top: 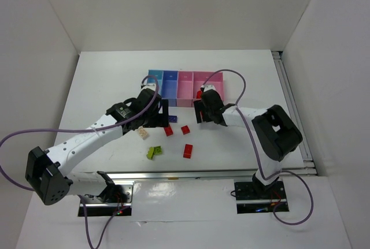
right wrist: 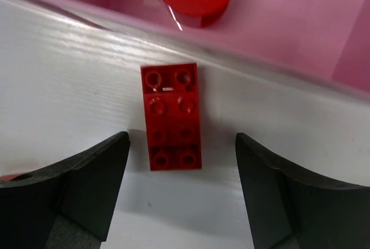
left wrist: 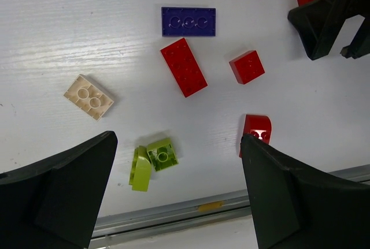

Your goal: Sort the legos into containers by color

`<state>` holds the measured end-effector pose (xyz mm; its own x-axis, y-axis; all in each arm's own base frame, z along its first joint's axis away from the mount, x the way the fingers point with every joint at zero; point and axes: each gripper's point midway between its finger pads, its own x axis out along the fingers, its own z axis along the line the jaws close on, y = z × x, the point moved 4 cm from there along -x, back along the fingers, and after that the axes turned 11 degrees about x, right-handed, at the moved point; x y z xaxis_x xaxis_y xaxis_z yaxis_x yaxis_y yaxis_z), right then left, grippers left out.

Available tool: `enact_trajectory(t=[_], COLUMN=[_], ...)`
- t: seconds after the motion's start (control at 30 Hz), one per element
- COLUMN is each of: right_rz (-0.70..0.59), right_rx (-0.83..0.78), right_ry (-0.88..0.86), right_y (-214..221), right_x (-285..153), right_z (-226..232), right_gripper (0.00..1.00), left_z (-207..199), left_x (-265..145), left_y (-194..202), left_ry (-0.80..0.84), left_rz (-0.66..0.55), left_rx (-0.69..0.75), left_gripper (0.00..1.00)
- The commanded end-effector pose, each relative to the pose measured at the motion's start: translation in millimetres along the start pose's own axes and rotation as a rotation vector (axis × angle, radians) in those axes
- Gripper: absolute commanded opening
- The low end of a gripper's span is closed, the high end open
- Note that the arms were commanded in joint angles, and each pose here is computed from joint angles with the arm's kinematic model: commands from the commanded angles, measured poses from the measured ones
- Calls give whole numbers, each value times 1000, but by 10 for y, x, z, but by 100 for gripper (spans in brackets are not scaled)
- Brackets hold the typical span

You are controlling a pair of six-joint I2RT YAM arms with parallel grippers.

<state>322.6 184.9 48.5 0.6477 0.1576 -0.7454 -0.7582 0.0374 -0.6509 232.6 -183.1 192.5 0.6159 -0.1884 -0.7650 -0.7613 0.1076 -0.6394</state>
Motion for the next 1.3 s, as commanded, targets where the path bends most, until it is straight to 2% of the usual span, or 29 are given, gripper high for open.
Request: enact_trajectory(t=[0.0, 0.07, 0.27, 0.4, 0.5, 0.6, 0.67, 0.7, 0.77, 0.8, 0.9, 0.93, 1.03, 1.1, 1.27], right_rz=[-78, -94, -127, -188, -210, -278, -271, -307, -243, -266, -194, -222, -205, -176, -172], right_rx=[0, 35, 36, 56, 105, 181, 190, 198, 181, 192, 200, 215, 223, 213, 227], right_ry=[-57, -38, -11, -62, -23, -21, 20, 14, 73, 58, 51, 32, 12, 21, -22], right_y=[-260, -274, -297, -427, -489, -883, -1071, -1319, -1406, -1623, -1757, -1934, -2075, -2038, -2108], right_x=[66, 103, -42, -598, -946, -1293, -1274, -1336, -1095, -1112, -835, -850, -657, -473, -337], right_z=[168, 158, 204, 329, 193, 91, -14, 23, -73, -52, -145, -132, -161, -193, -100], right_gripper=[80, 63, 33, 33, 33, 34, 34, 35, 35, 35, 37, 37, 38, 38, 40], left_z=[6, -9, -41, -23, -4, -36, -24, -80, -115, -137, -153, -160, -232, -219, -111], left_x=[-100, -104, -55, -76, -113, -85, -2, 18, 86, 97, 134, 191, 236, 281, 206], left_y=[-166, -157, -144, -234, -338, -488, -571, -579, -621, -626, -635, -612, -603, -659, -706], left_ry=[2, 15, 26, 11, -8, 9, 11, 40, 46, 54, 71, 61, 95, 92, 46], left_rz=[-60, -54, -40, -44, -40, -26, -2, 12, 44, 58, 118, 143, 177, 173, 164], left_rx=[6, 15, 18, 30, 34, 14, -5, -4, -16, -15, -49, -56, -57, -48, -34], left_gripper=[99, 99, 99, 99, 99, 99, 99, 99, 99, 99, 99, 99, 99, 99, 99])
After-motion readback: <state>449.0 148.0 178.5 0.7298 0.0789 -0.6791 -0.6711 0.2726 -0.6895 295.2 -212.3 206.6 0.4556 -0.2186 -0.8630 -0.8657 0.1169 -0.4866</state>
